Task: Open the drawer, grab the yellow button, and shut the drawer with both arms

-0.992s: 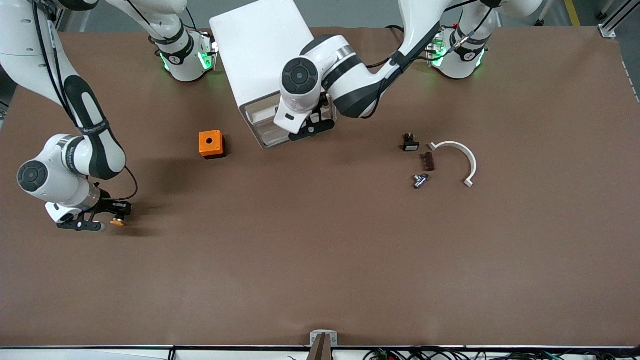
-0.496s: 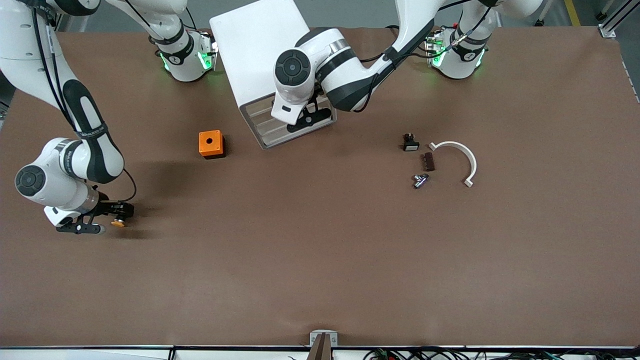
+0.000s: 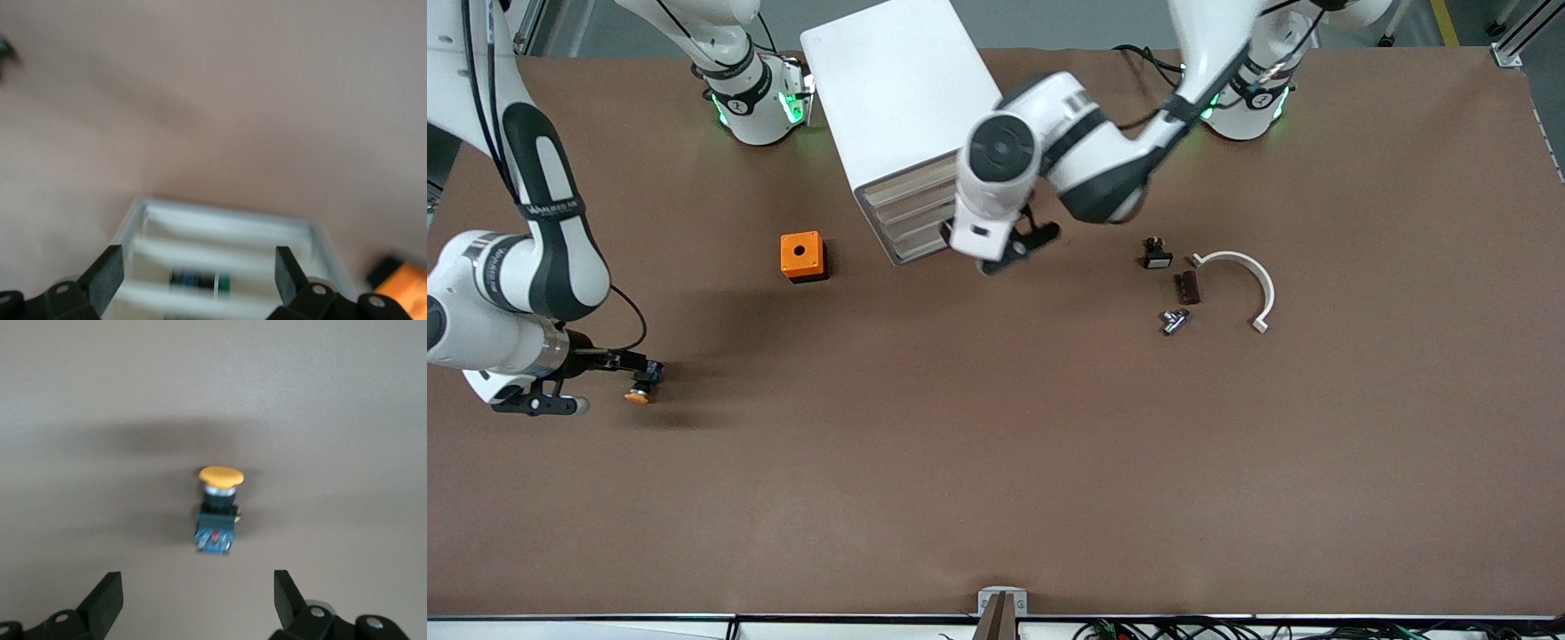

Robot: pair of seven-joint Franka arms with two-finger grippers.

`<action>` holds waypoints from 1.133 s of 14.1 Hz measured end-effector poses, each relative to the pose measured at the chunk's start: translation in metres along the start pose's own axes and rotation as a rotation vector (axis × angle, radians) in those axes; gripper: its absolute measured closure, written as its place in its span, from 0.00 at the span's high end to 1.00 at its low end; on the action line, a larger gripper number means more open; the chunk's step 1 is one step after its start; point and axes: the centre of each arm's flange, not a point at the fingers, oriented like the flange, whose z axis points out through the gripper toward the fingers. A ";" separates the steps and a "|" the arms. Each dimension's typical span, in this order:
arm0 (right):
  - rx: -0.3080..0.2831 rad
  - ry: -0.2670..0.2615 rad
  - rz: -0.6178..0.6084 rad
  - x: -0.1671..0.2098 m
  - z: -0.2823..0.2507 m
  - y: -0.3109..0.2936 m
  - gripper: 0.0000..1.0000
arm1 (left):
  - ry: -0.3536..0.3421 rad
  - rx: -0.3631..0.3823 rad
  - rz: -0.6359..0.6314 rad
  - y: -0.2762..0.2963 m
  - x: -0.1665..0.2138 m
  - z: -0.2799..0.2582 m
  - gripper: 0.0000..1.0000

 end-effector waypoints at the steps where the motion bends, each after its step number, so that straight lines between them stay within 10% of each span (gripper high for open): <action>1: 0.002 -0.013 0.010 -0.005 -0.022 -0.010 1.00 | 0.036 -0.015 -0.045 -0.012 0.043 -0.015 1.00; 6: -0.017 -0.074 0.087 -0.043 -0.152 -0.083 1.00 | 0.211 -0.044 -0.191 -0.075 0.186 -0.073 1.00; 16: -0.038 -0.067 0.090 -0.108 -0.304 -0.109 1.00 | 0.345 -0.037 0.041 -0.205 0.298 -0.184 1.00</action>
